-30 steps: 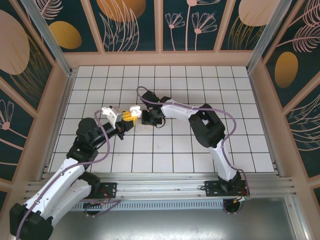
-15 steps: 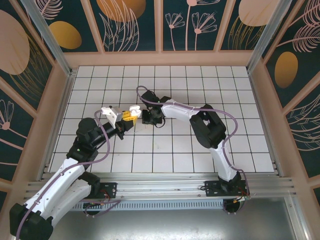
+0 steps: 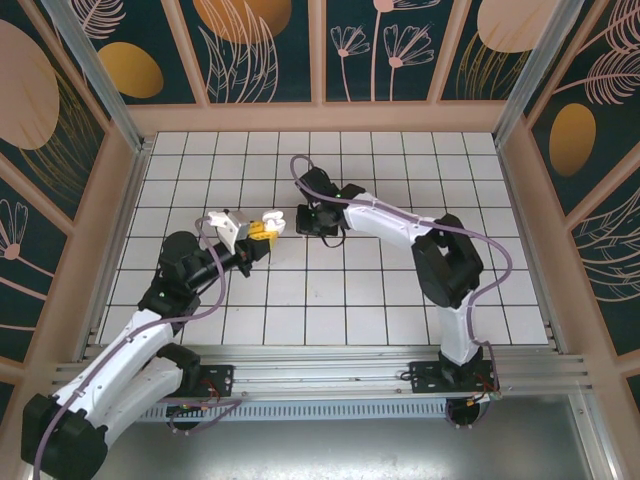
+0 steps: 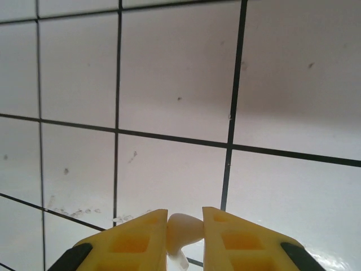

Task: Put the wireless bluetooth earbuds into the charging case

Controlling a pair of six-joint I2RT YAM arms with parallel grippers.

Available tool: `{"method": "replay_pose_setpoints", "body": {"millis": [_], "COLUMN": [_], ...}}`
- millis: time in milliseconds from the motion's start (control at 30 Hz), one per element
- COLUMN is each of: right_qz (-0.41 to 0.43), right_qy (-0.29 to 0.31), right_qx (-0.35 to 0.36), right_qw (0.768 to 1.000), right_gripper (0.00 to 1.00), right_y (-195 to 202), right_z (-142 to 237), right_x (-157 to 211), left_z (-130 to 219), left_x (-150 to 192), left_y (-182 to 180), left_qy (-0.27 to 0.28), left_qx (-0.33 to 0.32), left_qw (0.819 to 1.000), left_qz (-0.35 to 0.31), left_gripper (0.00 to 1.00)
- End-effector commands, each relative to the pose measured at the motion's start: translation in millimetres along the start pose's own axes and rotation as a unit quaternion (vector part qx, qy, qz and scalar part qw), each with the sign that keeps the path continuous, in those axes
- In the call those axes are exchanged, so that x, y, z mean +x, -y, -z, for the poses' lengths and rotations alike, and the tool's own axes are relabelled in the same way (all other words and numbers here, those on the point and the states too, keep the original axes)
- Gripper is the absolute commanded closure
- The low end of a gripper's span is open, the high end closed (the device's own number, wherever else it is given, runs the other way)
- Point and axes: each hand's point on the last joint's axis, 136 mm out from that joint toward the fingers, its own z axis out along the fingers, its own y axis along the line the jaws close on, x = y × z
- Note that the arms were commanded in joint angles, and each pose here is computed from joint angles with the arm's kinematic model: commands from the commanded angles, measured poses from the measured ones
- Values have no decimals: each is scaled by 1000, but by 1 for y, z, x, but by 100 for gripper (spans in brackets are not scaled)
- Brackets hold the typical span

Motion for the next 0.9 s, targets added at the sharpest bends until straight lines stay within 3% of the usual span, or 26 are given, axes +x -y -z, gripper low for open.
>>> {"method": "replay_pose_setpoints", "body": {"millis": [0, 467, 867], "right_qz": [7, -10, -20], "right_qy": [55, 178, 286], "right_qx": [2, -24, -88], "right_qw": [998, 984, 954], "right_gripper": [81, 81, 81], "right_y": [2, 12, 1], "right_z": [40, 137, 204], "right_x": [-21, -50, -68], "left_z": [-3, -41, -82], "left_x": [-23, -16, -17], "left_y": [7, -8, -12], "left_qy": [41, 38, 48], "left_qx": [24, 38, 43], "left_qw": [999, 998, 996], "left_qz": [-6, 41, 65], "left_gripper": [100, 100, 100]}}
